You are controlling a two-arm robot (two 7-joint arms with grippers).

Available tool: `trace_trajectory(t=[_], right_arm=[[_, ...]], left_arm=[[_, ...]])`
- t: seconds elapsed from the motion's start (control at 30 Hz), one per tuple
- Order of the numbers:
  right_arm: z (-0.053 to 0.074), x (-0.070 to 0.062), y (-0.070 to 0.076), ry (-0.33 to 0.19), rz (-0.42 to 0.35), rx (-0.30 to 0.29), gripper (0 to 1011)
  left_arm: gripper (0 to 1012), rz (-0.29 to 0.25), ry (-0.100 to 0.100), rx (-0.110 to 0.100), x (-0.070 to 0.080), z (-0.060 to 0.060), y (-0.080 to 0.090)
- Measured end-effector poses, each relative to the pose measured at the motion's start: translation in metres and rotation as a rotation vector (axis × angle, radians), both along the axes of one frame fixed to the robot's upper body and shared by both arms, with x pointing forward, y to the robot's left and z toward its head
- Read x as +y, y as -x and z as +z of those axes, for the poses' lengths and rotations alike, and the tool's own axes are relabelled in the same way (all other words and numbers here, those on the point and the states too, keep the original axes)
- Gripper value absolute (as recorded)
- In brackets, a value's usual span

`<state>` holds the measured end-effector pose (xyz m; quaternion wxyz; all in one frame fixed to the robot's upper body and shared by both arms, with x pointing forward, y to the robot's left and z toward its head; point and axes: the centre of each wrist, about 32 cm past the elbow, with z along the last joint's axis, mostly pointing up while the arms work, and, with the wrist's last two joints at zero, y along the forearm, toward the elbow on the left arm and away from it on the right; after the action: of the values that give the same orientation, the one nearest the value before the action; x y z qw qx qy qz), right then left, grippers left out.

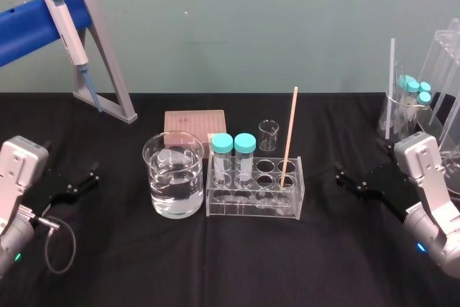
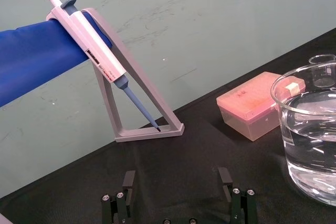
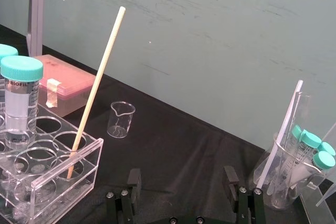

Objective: Hold the thermometer with one hand and immerse one end into the beaker, then reinsert it into the test tube rack.

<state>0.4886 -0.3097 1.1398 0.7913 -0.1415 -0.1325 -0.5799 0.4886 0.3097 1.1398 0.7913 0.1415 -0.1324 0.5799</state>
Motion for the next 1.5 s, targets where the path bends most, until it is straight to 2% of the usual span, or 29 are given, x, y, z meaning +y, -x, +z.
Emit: trace_trajectory(t=[0.63, 0.97, 1.13, 1.33, 1.4, 1.43, 1.5], right_arm=[[0.001, -0.001, 0.000, -0.002, -0.002, -0.002, 1003], [0.015, 0.003, 0.010, -0.032, 0.032, -0.009, 1003], [0.024, 0.006, 0.015, -0.078, 0.072, -0.007, 1003], [0.035, 0.008, 0.014, -0.185, 0.124, 0.000, 1003], [0.039, 0.011, 0.010, -0.241, 0.153, 0.016, 1003], [0.039, 0.011, 0.010, -0.241, 0.153, 0.016, 1003], [0.039, 0.013, 0.004, -0.283, 0.174, 0.037, 1003]], left_arm=[[1004, 0.000, 0.000, 0.000, 0.000, 0.000, 0.000], [1004, 0.000, 0.000, 0.000, 0.000, 0.000, 0.000], [1004, 0.000, 0.000, 0.000, 0.000, 0.000, 0.000], [1004, 0.000, 0.000, 0.000, 0.000, 0.000, 0.000], [1004, 0.000, 0.000, 0.000, 0.000, 0.000, 0.000], [1004, 0.000, 0.000, 0.000, 0.000, 0.000, 0.000], [1004, 0.000, 0.000, 0.000, 0.000, 0.000, 0.000]])
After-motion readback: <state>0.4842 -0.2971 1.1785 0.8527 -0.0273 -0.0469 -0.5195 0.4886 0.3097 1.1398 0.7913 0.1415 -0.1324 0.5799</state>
